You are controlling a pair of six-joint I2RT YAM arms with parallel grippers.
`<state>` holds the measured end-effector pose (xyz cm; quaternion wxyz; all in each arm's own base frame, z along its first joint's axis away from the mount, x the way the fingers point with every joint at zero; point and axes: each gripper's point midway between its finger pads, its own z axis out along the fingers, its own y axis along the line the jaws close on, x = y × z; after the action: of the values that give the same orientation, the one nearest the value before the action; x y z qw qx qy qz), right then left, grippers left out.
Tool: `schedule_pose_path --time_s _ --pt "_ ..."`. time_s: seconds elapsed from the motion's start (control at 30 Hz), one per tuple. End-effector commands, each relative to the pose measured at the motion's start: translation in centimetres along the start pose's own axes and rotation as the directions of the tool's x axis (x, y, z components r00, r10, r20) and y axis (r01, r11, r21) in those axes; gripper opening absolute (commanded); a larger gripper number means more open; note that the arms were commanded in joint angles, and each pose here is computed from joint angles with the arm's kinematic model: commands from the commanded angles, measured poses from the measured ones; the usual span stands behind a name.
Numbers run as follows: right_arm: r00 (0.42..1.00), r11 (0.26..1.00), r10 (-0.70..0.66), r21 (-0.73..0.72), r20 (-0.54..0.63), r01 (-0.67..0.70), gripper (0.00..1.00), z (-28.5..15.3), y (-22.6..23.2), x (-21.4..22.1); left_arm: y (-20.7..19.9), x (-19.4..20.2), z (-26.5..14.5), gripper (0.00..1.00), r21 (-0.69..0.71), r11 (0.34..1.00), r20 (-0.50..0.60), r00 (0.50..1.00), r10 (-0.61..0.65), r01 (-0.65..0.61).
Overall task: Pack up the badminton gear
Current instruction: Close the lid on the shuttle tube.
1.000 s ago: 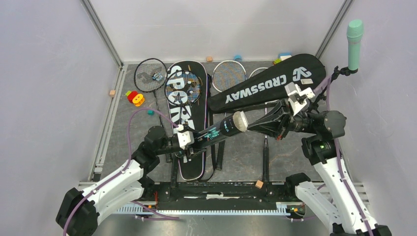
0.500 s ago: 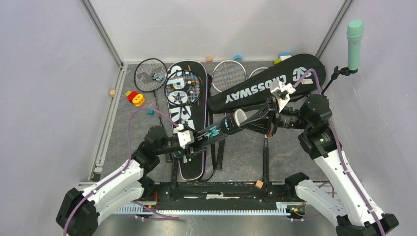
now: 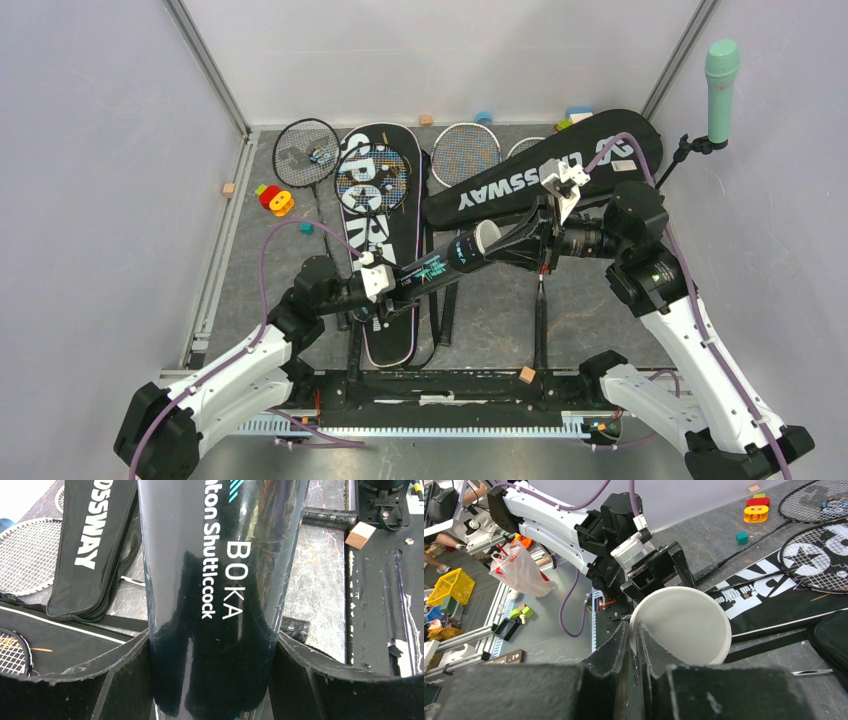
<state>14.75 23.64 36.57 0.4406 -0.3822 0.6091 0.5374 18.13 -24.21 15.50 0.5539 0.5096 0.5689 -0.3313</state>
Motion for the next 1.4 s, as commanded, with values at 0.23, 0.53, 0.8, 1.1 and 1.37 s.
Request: schedule_pose_path --time_s 0.23,0.53,0.8,1.1,1.37 --pt "0.996 0.998 -0.064 0.031 0.066 0.062 0.36 0.0 0.3 -2.9 0.5 -5.1 0.1 0.17 0.007 0.993 0.154 0.981 0.119 -0.121" --pt "0.994 0.999 -0.046 0.019 0.1 0.045 0.5 0.6 -0.2 -3.4 0.4 -5.0 0.2 0.17 0.014 0.993 0.152 0.982 0.114 -0.117" --pt "0.997 1.0 0.023 -0.015 0.076 -0.022 0.5 1.3 -0.4 -2.0 0.5 -5.1 0.2 0.16 0.005 0.994 0.151 0.982 0.112 -0.114" --pt "0.998 0.999 0.036 -0.035 0.058 -0.034 0.37 1.9 -0.3 -0.2 1.5 -5.6 0.1 0.15 -0.055 0.994 0.17 0.981 0.098 -0.09" --pt "0.978 0.995 0.022 -0.097 0.209 -0.002 0.39 2.1 -0.1 1.7 2.3 -8.5 -1.3 0.14 -0.167 0.985 0.341 0.935 0.098 -0.043"
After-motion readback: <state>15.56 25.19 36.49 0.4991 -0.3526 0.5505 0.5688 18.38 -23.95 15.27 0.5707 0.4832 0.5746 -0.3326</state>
